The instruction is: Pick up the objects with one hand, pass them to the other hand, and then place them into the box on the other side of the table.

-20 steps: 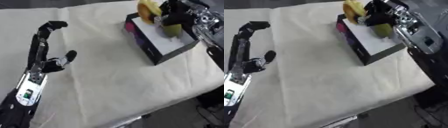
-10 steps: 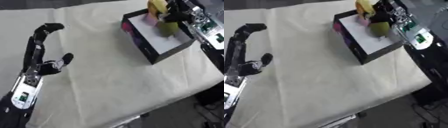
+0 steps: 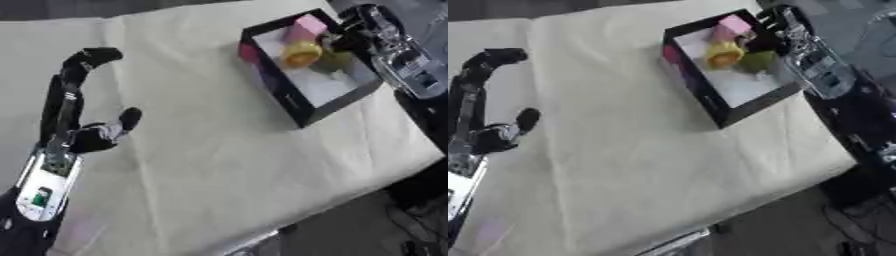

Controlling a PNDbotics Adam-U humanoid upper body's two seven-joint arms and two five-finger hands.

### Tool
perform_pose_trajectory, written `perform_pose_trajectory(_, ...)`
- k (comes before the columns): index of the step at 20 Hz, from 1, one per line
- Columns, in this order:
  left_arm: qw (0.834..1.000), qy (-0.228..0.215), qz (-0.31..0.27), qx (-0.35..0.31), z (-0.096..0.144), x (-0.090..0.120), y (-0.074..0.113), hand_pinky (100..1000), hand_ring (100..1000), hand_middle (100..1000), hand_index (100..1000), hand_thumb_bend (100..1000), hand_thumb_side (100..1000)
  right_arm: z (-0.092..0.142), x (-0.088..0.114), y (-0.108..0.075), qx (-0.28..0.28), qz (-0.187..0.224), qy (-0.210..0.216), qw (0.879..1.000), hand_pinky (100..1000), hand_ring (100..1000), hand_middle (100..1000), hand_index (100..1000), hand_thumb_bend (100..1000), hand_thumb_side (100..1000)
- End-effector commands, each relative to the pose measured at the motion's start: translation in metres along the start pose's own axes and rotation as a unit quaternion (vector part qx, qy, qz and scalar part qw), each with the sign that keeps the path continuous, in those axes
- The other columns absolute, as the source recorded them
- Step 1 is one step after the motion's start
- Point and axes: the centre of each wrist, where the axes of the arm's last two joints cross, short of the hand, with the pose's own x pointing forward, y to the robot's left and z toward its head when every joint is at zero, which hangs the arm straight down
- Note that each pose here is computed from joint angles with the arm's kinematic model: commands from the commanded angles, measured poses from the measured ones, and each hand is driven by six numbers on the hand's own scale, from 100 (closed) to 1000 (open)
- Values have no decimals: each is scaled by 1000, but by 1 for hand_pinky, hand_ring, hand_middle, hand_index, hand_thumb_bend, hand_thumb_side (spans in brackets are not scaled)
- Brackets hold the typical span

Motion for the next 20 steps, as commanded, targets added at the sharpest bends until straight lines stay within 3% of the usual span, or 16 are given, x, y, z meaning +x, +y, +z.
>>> perform_pose_trajectory(1, 1000, -14, 1, 2, -9, 4, 1, 772, 784, 684, 820, 561, 730, -3, 8, -13, -24, 16, -16, 999, 735, 867, 821, 910, 615, 156)
perform_pose_trajectory(9, 1000, -12, 2, 3, -8, 4, 1, 771, 783, 684, 820, 559, 725, 1, 16, -15, -43, 5, -30, 999, 726, 869, 824, 913, 589, 136)
perform_pose_trajectory(11, 1000, -12, 0, 4, -8, 3, 2, 771, 782, 684, 820, 536, 715, 4, 21, -17, -54, -14, -37, 998, 721, 873, 832, 917, 454, 166)
perform_pose_trajectory(12, 1000, -10, -1, 5, -7, 3, 3, 771, 782, 684, 819, 493, 713, 6, 25, -19, -61, -29, -44, 997, 722, 878, 837, 914, 309, 295)
perform_pose_trajectory(13, 1000, -8, -3, 6, -6, 2, 4, 771, 783, 684, 819, 495, 701, 10, 31, -22, -72, -46, -55, 995, 722, 881, 840, 914, 210, 257)
perform_pose_trajectory(14, 1000, -6, -5, 8, -6, 2, 6, 772, 783, 684, 820, 469, 696, 14, 37, -25, -80, -62, -67, 993, 719, 885, 847, 918, 100, 308)
perform_pose_trajectory(17, 1000, 1, -16, 20, -5, 0, 17, 775, 785, 687, 822, 364, 678, 34, 60, -39, -97, -108, -122, 982, 716, 887, 857, 928, 100, 366)
perform_pose_trajectory(18, 999, 4, -21, 25, -4, -1, 22, 776, 785, 687, 824, 282, 673, 42, 66, -44, -95, -130, -142, 977, 715, 888, 864, 932, 100, 372)
perform_pose_trajectory(19, 999, 12, -29, 32, -3, -2, 29, 776, 786, 686, 825, 222, 673, 50, 71, -50, -91, -152, -165, 970, 716, 890, 873, 937, 100, 333)
perform_pose_trajectory(20, 999, 18, -33, 38, -3, -2, 34, 776, 786, 686, 825, 222, 673, 57, 73, -55, -87, -167, -179, 966, 716, 890, 873, 937, 100, 333)
